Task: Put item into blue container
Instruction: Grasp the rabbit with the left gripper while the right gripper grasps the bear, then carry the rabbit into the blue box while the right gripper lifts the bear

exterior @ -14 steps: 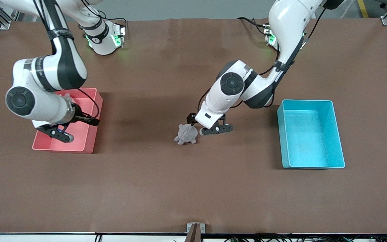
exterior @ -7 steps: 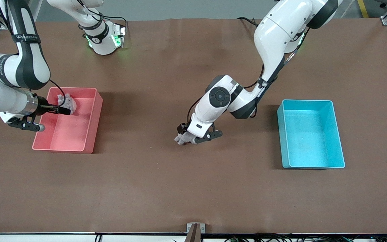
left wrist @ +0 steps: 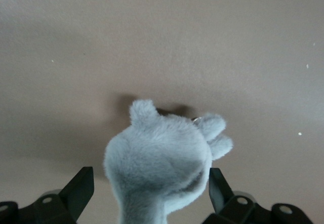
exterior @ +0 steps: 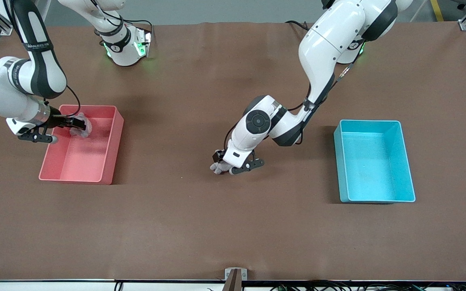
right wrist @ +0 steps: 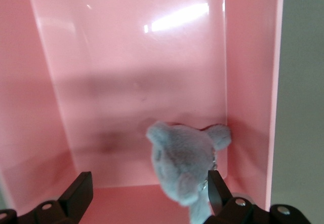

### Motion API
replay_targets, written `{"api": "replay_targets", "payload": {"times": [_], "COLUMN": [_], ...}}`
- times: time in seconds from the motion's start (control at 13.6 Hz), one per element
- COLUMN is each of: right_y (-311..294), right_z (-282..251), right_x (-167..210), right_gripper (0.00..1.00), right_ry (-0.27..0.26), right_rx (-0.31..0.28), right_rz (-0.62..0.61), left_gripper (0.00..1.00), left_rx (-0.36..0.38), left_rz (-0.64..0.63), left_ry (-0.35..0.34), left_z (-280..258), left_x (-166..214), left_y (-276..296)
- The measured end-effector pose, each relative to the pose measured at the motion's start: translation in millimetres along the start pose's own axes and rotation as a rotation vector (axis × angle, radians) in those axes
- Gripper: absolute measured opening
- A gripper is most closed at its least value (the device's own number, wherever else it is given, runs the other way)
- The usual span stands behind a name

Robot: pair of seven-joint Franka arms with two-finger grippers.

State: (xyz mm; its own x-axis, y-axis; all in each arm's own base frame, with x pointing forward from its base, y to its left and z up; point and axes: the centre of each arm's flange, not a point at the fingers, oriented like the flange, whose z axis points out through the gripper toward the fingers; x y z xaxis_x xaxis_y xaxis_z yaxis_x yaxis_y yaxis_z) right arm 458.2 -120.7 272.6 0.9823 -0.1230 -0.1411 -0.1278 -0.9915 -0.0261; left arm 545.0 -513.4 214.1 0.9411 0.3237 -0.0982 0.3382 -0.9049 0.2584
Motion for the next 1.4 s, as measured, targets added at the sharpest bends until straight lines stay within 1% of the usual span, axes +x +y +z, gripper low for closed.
{"api": "replay_targets", "payload": {"times": [0.15,0.22,0.29,0.37,0.51,0.59,0.81,0.88,0.96,1.1,1.18,1.25,1.4], "right_y": [9,10,10,9,11,12,14,15,15,15,16,16,16], "right_z": [19,25,30,33,36,38,48,53,59,68,71,72,73], "right_x": [-12,-16,-20,-22,-24,-25,-25,-25,-25,-25,-26,-26,-26], "right_gripper": [1.0,1.0,1.0,1.0,1.0,1.0,1.0,1.0,1.0,0.98,0.93,0.93,0.72], "right_ry": [0.045,0.058,0.065,0.064,0.058,0.056,0.055,0.051,0.046,0.03,0.024,0.021,0.018], "right_rx": [-0.006,-0.009,-0.011,-0.011,-0.01,-0.01,-0.014,-0.015,-0.016,-0.017,-0.016,-0.016,-0.016], "right_rz": [-0.002,-0.001,-0.001,-0.002,0.001,0.005,0.009,0.01,0.011,0.01,0.011,0.011,0.012], "left_gripper": [1.0,1.0,1.0,0.95,0.7,0.59,0.32,0.26,0.25,0.26,0.26,0.26,0.26], "left_rx": [0.007,0.01,0.011,0.006,-0.007,-0.01,-0.025,-0.036,-0.049,-0.064,-0.053,-0.034,0.038], "left_rz": [0.0,-0.001,-0.003,-0.004,-0.002,-0.007,-0.06,-0.063,-0.068,-0.093,-0.109,-0.117,-0.08], "left_ry": [-0.006,-0.008,-0.01,-0.007,0.0,0.001,0.012,0.021,0.032,0.056,0.061,0.063,0.052], "left_z": [8,11,14,17,19,18,11,4,-5,-40,-64,-91,-150], "left_x": [-2,-2,-1,-1,-2,-2,2,6,12,35,48,60,74], "left_y": [-2,-3,-4,-5,-3,-1,3,5,7,3,-4,-14,-42]}}
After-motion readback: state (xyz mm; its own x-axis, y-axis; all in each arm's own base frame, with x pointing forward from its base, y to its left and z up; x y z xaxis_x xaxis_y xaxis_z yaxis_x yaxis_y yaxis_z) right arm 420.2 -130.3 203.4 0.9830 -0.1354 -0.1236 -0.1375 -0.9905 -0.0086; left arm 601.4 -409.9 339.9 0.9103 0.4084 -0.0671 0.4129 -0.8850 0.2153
